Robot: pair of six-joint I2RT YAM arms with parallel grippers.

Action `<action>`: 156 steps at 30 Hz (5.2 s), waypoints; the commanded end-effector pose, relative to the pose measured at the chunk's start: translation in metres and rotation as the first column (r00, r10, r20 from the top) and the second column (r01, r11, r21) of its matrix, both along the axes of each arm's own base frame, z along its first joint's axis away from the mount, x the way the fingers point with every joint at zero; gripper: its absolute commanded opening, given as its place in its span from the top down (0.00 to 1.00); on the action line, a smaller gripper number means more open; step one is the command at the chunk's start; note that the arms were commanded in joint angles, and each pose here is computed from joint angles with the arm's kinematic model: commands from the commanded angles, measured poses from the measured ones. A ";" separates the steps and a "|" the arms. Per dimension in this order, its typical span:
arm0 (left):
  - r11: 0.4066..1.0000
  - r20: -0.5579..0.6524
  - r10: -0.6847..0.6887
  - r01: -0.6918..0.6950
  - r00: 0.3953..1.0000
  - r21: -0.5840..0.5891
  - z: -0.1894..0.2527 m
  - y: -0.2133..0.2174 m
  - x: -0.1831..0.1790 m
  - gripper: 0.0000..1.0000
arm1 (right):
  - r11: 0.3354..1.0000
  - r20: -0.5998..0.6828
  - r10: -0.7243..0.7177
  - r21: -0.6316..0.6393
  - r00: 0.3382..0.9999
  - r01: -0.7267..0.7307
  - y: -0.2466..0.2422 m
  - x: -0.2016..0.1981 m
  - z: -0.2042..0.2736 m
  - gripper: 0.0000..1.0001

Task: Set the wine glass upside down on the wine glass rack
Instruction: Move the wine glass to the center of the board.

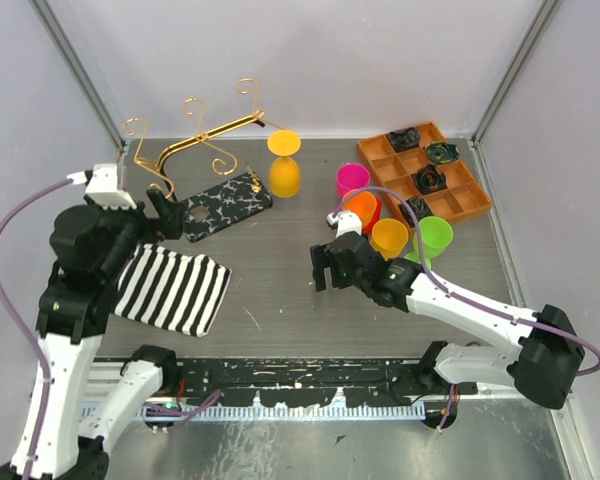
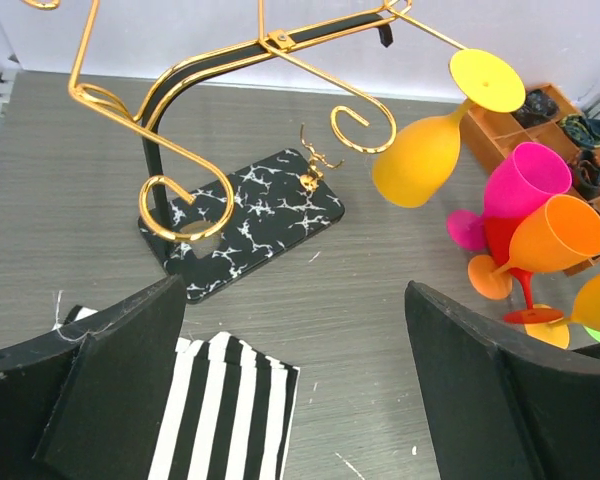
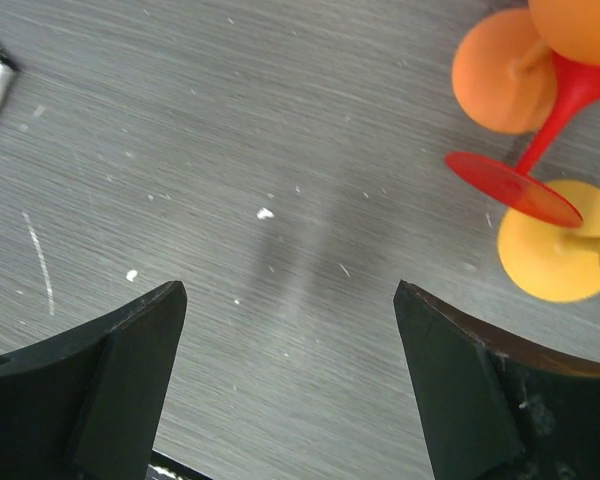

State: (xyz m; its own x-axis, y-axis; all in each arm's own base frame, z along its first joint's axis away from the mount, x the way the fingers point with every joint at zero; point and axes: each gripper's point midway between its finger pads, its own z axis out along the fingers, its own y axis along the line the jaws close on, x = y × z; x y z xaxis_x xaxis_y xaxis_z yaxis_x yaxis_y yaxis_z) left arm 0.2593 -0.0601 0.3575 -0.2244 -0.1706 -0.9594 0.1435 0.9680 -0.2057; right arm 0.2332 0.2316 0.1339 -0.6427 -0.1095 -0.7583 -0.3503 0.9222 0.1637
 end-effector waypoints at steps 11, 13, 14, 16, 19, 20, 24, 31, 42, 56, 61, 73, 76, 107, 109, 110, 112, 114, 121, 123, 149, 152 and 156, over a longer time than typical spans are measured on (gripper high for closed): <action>1.000 -0.078 0.006 -0.007 0.997 -0.013 -0.049 0.012 -0.066 0.02 | 0.973 0.085 -0.206 -0.085 0.975 0.213 -0.060 -0.001 0.032 0.09; 0.999 -0.070 0.015 -0.018 0.997 -0.032 -0.050 0.013 -0.067 0.02 | 0.958 0.093 -0.251 -0.117 0.963 0.261 -0.072 -0.001 0.034 0.09; 0.999 -0.071 0.017 -0.020 0.997 -0.039 -0.051 0.013 -0.067 0.02 | 0.951 0.095 -0.271 -0.128 0.958 0.282 -0.077 -0.002 0.036 0.09; 0.999 -0.073 0.014 -0.018 0.997 -0.049 -0.053 0.011 -0.065 0.02 | 0.939 0.096 -0.301 -0.146 0.949 0.313 -0.084 -0.003 0.038 0.08; 0.998 -0.094 -0.002 -0.003 0.996 -0.056 -0.057 0.007 -0.062 0.03 | 0.916 0.112 -0.353 -0.159 0.929 0.368 -0.098 -0.005 0.042 0.02; 0.998 -0.099 -0.007 0.001 0.995 -0.058 -0.058 0.006 -0.062 0.02 | 0.908 0.118 -0.370 -0.164 0.922 0.385 -0.102 -0.005 0.044 0.01; 0.998 -0.108 -0.005 -0.001 0.994 -0.061 -0.063 0.005 -0.061 0.03 | 0.888 0.113 -0.400 -0.197 0.909 0.416 -0.115 -0.003 0.047 0.00; 0.998 -0.109 0.001 -0.008 0.994 -0.064 -0.067 0.006 -0.061 0.03 | 0.880 0.057 -0.429 -0.201 0.902 0.431 -0.127 0.010 0.043 0.00; 0.998 -0.112 0.002 -0.010 0.994 -0.069 -0.070 0.006 -0.061 0.03 | 0.904 0.023 -0.402 -0.148 0.915 0.401 -0.124 0.045 0.045 0.00; 0.998 -0.111 0.009 -0.015 0.994 -0.053 -0.070 0.008 -0.061 0.03 | 0.888 0.027 -0.417 -0.199 0.908 0.414 -0.140 0.075 0.039 0.00; 0.999 -0.119 0.008 -0.014 0.993 -0.049 -0.074 0.008 -0.061 0.03 | 0.887 0.026 -0.415 -0.213 0.910 0.410 -0.142 0.073 0.038 0.03; 0.999 -0.125 0.000 -0.006 0.992 -0.048 -0.075 0.006 -0.057 0.03 | 0.890 0.013 -0.403 -0.226 0.915 0.395 -0.145 0.064 0.038 0.24; 0.999 -0.128 -0.001 -0.006 0.992 -0.052 -0.077 0.006 -0.057 0.03 | 0.889 -0.007 -0.402 -0.243 0.916 0.388 -0.148 0.056 0.036 0.25; 0.998 -0.128 -0.010 0.001 0.992 -0.070 -0.077 0.003 -0.059 0.03 | 0.992 -0.027 0.016 -0.125 1.000 -0.019 0.038 0.000 0.050 0.21; 0.998 -0.128 -0.006 -0.003 0.992 -0.066 -0.076 0.004 -0.061 0.03 | 0.989 -0.010 0.043 -0.138 0.999 -0.044 0.055 0.007 0.052 0.20; 0.998 -0.128 -0.002 -0.006 0.992 -0.062 -0.076 0.006 -0.062 0.03 | 0.988 -0.010 0.059 -0.145 0.998 -0.060 0.062 0.008 0.051 0.19; 0.998 -0.127 0.008 -0.015 0.992 -0.055 -0.076 0.008 -0.063 0.03 | 0.983 -0.011 0.086 -0.162 0.996 -0.087 0.074 0.011 0.046 0.16; 0.998 -0.125 0.018 -0.025 0.992 -0.051 -0.076 0.010 -0.065 0.03 | 0.980 -0.019 0.098 -0.173 0.995 -0.099 0.081 0.013 0.039 0.12; 0.999 -0.131 0.036 -0.041 0.991 -0.036 -0.076 0.015 -0.068 0.03 | 0.981 -0.016 0.144 -0.128 0.989 -0.145 0.097 0.012 0.041 0.00; 0.998 -0.131 0.041 -0.046 0.991 -0.034 -0.076 0.016 -0.068 0.03 | 0.981 -0.007 0.163 -0.110 0.987 -0.163 0.099 0.010 0.045 0.00; 0.999 -0.172 -0.007 -0.002 0.985 -0.053 -0.085 0.003 -0.053 0.01 | 0.932 0.293 0.173 0.260 0.940 -0.253 0.048 -0.033 0.048 0.00; 0.999 -0.176 0.008 -0.017 0.984 -0.049 -0.088 0.005 -0.051 0.01 | 0.923 0.321 0.149 0.295 0.935 -0.248 0.045 -0.033 0.035 0.00; 0.999 -0.192 0.027 -0.034 0.981 -0.033 -0.096 0.008 -0.049 0.01 | 0.894 0.391 0.103 0.367 0.914 -0.258 0.043 -0.032 0.021 0.00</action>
